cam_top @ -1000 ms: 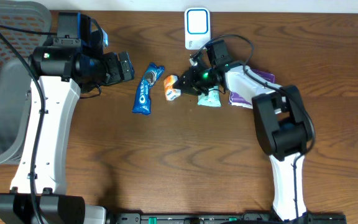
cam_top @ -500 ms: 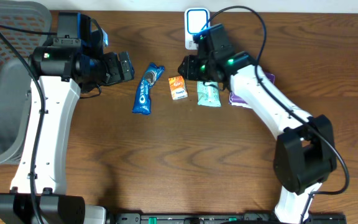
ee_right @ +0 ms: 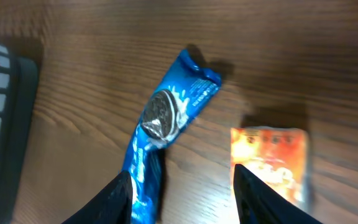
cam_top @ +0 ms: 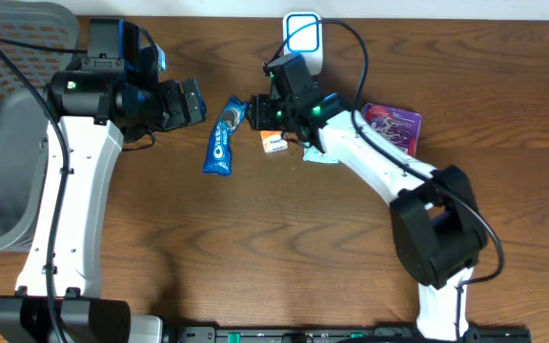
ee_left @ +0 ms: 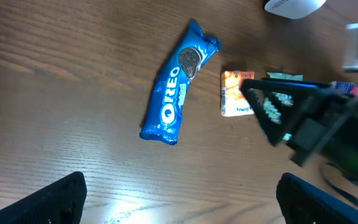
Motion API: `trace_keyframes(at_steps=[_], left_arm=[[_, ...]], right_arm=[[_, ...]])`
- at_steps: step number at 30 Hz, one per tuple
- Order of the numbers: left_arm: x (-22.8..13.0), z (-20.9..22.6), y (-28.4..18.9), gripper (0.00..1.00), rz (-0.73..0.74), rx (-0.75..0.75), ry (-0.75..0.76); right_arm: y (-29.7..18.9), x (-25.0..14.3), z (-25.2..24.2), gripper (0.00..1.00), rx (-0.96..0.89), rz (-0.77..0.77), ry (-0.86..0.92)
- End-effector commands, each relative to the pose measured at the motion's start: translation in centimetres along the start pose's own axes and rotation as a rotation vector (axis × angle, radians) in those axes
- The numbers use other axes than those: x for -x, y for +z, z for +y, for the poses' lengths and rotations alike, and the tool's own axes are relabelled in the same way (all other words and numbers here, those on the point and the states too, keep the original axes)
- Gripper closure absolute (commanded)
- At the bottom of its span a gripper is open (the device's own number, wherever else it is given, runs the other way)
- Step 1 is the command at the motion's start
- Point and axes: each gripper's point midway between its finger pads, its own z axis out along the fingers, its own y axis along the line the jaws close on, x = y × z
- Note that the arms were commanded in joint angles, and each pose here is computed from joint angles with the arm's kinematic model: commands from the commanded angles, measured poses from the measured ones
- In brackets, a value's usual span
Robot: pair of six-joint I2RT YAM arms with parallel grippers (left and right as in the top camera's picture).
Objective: Scan the item barcode
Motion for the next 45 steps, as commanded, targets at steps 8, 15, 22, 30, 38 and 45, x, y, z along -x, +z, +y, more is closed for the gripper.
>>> trace_keyframes(at_steps=[8, 15, 22, 30, 38, 45], left_arm=[[0.0, 0.3, 0.1, 0.02, 0.002, 0.012, 0.010], [0.0, 0.3, 0.1, 0.02, 0.002, 0.012, 0.010], [0.0, 0.3, 0.1, 0.02, 0.002, 0.012, 0.010], [0.0, 0.3, 0.1, 0.02, 0.002, 0.012, 0.010], [0.0, 0.3, 0.1, 0.02, 0.002, 0.012, 0.010], [0.0, 0.3, 0.1, 0.02, 0.002, 0.012, 0.010]], right_arm=[[5.7, -3.7, 1.7, 0.41, 0.123, 0.095, 0.142], [7.1, -5.2, 1.8, 0.44, 0.119, 0.119, 0.137], [7.6, -5.9, 1.8, 0.48, 0.109, 0.128, 0.141], [7.9, -6.4, 2.1, 0.44, 0.055, 0.094, 0.155], [9.2, -7.6, 1.2, 0.50, 0.024, 0.116, 0.205], [9.8, -6.1, -1.1, 0.67, -0.021, 0.058, 0.135]])
